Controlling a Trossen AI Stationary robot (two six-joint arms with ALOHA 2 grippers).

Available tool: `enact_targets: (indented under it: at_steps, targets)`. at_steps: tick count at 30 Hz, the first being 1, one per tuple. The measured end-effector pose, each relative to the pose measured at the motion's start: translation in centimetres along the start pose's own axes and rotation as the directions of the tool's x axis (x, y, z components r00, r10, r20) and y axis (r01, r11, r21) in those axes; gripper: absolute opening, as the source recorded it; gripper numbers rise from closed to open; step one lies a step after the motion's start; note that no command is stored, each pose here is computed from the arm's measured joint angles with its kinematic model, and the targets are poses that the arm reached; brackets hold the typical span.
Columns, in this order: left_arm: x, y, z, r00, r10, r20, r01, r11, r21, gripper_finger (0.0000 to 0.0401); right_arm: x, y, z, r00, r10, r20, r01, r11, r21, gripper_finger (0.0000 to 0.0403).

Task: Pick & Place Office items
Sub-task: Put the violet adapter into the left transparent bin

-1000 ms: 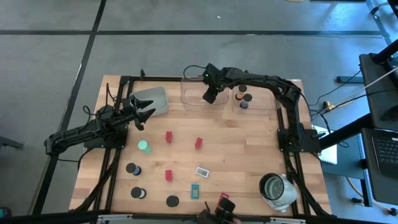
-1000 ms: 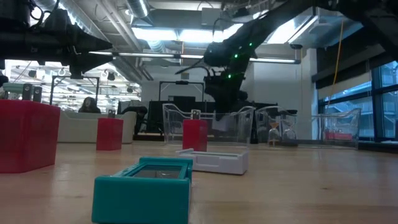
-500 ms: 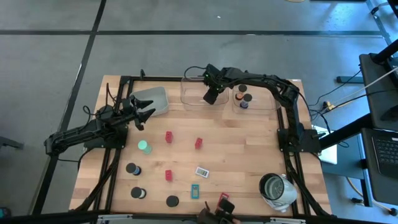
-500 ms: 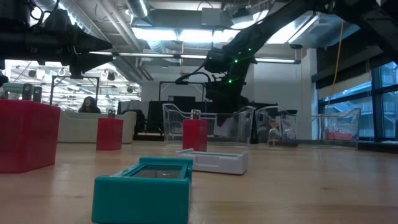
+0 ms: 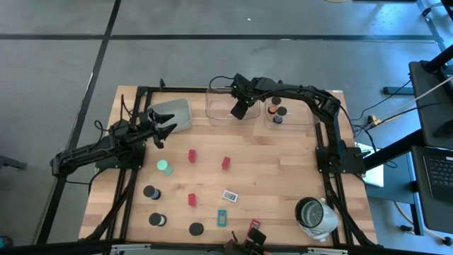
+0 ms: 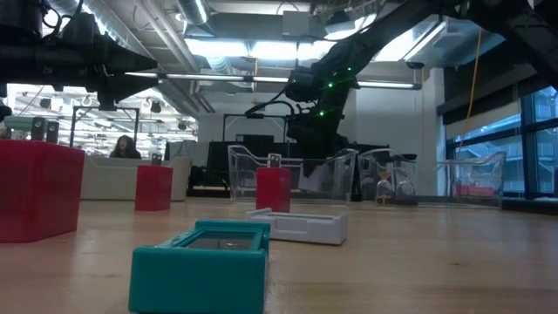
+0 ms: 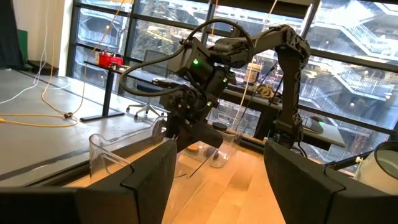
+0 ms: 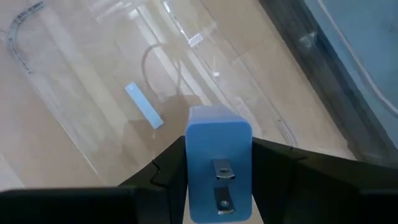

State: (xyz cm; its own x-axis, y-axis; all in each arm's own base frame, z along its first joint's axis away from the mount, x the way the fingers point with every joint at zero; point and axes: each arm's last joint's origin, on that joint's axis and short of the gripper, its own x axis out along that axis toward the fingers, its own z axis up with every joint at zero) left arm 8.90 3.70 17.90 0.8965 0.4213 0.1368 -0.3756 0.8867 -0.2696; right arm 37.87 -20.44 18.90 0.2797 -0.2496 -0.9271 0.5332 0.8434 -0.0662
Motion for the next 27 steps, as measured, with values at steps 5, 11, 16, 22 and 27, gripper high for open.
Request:
enact_targets:
  at_steps: [5, 11, 16, 22, 27]
  targets:
    - [0.0, 0.0, 0.0, 1.000, 0.000, 0.000, 0.000, 1.000, 0.000, 0.0240, -0.1, 0.6, 0.0, 1.000, 0.005, 0.002, -0.005, 1.000, -0.013, 0.0132]
    - [0.0, 0.0, 0.0, 1.000, 0.000, 0.000, 0.000, 1.000, 0.000, 0.0240, 0.0, 1.0, 0.0, 1.000, 0.009, 0.003, -0.009, 1.000, -0.022, 0.0132]
    - [0.0, 0.0, 0.0, 1.000, 0.000, 0.000, 0.000, 1.000, 0.000, 0.0240, 0.3, 1.2, -0.1, 1.000, 0.009, -0.006, -0.009, 1.000, -0.026, 0.0132]
    - [0.0, 0.0, 0.0, 1.000, 0.000, 0.000, 0.000, 1.000, 0.000, 0.0240, 0.3, 1.2, -0.1, 1.000, 0.009, -0.005, -0.009, 1.000, -0.026, 0.0132]
    - [0.0, 0.0, 0.0, 1.000, 0.000, 0.000, 0.000, 1.000, 0.000, 0.0240, 1.1, 1.2, -0.3, 1.000, 0.008, -0.028, -0.008, 1.000, -0.028, 0.0132]
